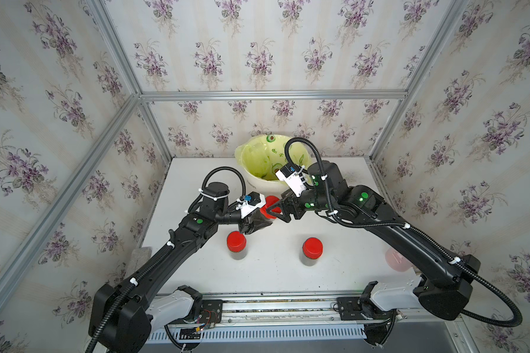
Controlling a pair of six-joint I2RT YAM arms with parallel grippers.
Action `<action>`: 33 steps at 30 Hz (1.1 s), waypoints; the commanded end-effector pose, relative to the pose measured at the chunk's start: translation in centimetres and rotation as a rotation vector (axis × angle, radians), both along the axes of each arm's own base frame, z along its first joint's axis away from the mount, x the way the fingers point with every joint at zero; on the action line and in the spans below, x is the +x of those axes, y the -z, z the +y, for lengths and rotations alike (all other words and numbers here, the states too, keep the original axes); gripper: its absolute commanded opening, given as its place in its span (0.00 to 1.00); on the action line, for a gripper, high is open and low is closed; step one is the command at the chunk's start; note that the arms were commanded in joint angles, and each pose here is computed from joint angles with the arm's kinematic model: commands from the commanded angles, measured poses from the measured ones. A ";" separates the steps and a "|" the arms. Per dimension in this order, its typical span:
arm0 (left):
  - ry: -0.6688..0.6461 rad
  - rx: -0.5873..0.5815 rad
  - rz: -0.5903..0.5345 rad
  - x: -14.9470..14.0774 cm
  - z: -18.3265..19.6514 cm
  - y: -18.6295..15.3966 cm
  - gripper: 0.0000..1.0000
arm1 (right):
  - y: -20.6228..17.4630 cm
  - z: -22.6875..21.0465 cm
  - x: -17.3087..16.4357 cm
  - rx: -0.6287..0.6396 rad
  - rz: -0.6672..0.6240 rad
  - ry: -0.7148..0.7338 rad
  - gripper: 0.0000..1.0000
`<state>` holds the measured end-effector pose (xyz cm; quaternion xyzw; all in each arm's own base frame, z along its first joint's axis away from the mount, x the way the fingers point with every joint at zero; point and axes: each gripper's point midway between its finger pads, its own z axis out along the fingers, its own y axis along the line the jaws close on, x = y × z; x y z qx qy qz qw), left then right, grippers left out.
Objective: Empty moldy tea leaves from jars
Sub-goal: Unscrew the lid from the jar.
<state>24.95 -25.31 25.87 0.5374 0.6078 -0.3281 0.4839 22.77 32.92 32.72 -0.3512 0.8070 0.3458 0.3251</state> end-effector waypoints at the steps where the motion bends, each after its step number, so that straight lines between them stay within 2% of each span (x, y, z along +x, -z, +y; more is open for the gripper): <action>1: 0.011 -0.012 -0.028 0.0 -0.1 -0.6 0.51 | 0.0 0.3 0.5 0.007 0.011 0.033 0.87; 10: 0.014 -0.011 -0.026 -0.1 -0.2 -0.4 0.51 | 0.4 1.2 0.8 0.005 0.012 0.010 0.76; 15: 0.021 -0.014 -0.026 -0.2 -0.2 -0.5 0.50 | 0.3 1.2 0.8 0.001 -0.023 -0.011 0.59; 20: 0.021 -0.015 -0.028 -0.3 -0.2 -0.6 0.50 | 0.1 1.2 0.5 -0.007 -0.076 -0.060 0.47; 33: 0.034 -0.020 -0.032 -0.6 -0.2 -0.7 0.49 | -0.4 2.0 0.4 -0.061 -0.289 -0.242 0.40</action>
